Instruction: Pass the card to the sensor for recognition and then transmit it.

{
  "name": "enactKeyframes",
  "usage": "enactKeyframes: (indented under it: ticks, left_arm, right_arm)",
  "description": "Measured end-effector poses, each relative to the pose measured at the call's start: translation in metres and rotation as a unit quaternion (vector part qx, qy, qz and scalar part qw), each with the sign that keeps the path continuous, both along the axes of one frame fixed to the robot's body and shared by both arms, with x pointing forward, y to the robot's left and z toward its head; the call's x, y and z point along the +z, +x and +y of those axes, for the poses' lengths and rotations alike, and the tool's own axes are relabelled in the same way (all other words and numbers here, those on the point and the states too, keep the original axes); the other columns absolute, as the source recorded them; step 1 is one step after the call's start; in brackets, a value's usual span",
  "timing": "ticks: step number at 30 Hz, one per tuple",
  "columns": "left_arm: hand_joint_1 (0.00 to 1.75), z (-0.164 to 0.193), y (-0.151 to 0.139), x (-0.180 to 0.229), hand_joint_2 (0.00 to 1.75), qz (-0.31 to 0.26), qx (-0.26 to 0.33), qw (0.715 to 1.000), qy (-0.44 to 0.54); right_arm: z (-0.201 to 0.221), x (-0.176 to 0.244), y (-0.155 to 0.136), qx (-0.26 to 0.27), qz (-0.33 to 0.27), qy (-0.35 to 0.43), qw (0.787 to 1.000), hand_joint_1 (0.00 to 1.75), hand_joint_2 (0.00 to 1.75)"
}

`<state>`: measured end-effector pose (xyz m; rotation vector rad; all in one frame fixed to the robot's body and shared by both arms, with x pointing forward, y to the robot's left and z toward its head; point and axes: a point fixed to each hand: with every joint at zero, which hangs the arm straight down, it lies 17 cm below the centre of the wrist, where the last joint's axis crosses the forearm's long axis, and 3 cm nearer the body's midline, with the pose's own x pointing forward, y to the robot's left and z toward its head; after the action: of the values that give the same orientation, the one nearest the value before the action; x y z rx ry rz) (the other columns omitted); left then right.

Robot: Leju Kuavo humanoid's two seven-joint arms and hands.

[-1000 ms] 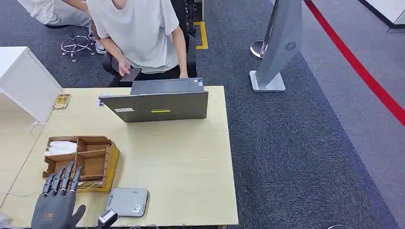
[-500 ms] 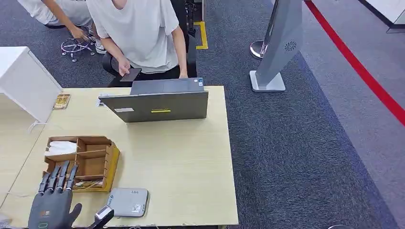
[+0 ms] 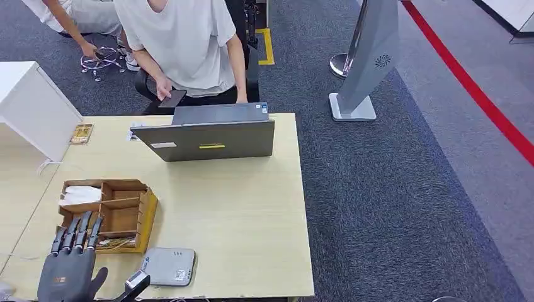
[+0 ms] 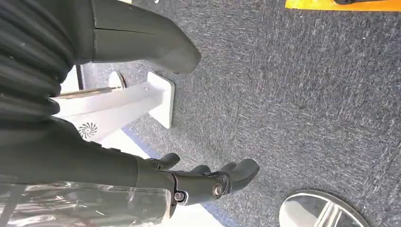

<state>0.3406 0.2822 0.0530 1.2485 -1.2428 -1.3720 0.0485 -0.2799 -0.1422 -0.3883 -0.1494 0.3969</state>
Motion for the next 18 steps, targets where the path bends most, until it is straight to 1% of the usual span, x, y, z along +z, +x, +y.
enactKeyframes:
  ticks: [18]
  left_arm:
    - [0.0,-0.009,0.021,0.011,1.75,-0.014,-0.001,1.0,-0.006]
  right_arm:
    - [-0.001,0.0,0.0,0.007,0.003,-0.004,1.0,0.0,1.75]
